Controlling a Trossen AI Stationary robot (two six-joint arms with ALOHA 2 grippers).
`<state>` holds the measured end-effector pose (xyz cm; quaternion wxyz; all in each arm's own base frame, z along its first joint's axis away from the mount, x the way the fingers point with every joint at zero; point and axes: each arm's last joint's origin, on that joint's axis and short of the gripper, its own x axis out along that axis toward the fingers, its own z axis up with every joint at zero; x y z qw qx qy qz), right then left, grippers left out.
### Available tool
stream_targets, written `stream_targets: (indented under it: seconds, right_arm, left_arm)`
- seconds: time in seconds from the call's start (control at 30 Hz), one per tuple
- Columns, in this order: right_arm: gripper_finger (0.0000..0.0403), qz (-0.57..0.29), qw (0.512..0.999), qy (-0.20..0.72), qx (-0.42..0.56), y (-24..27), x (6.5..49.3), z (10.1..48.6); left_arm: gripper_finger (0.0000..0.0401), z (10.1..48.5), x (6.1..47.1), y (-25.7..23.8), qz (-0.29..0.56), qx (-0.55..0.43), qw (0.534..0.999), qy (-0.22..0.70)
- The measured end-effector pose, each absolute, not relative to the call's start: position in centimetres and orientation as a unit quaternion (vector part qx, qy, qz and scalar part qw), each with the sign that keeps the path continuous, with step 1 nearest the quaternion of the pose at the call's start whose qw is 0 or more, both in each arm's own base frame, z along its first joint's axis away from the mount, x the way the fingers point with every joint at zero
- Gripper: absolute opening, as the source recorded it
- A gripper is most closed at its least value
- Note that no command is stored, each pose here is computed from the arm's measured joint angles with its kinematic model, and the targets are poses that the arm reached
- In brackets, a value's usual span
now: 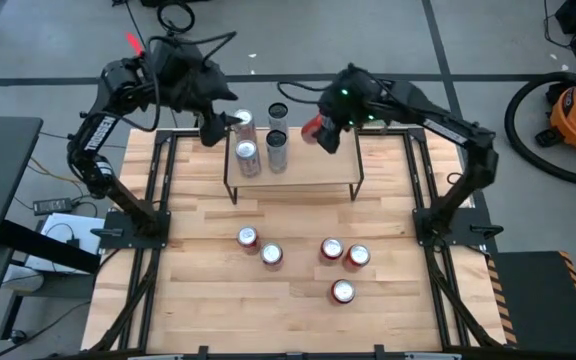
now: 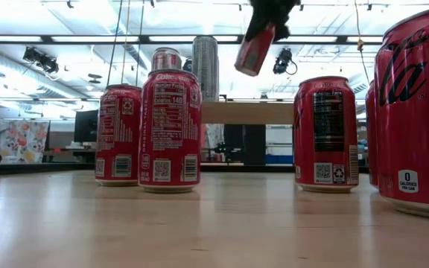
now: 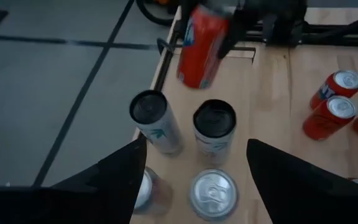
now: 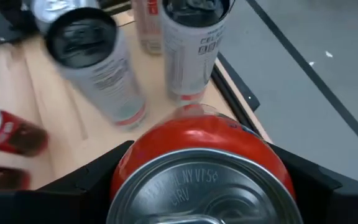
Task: Place canned beverage on shelf
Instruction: Put the top red soda can on the shelf
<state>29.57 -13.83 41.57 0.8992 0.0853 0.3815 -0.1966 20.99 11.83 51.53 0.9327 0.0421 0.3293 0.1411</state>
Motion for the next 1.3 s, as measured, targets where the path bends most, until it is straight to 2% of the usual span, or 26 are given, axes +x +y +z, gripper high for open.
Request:
stream_targets:
  seconds: [0.37,0.57,0.9,1.07,1.3]
  right_arm:
    - [0.0316,-0.155,0.883,0.436,0.081,-18.9,32.2,37.7]
    - [0.0316,-0.132,0.881,0.444,0.095,-20.4,32.2,37.1]
    - [0.0318,-0.109,0.884,0.445,0.09,-21.4,31.4,36.9]
    - [0.0318,-0.109,0.888,0.438,0.084,-21.7,31.4,37.0]
    - [0.0319,-0.105,0.888,0.441,0.083,-21.7,31.3,37.0]
  left_arm:
    - [0.0288,52.3,20.4,13.8,0.158,0.043,0.946,0.279]
    - [0.0288,52.4,20.6,13.8,0.159,0.038,0.948,0.274]
    - [0.0288,53.1,22.8,13.6,0.141,0.076,0.963,0.215]
    - [0.0288,52.3,24.6,13.7,0.114,0.077,0.968,0.21]
    - [0.0288,48.9,27.1,13.5,0.096,0.074,0.969,0.216]
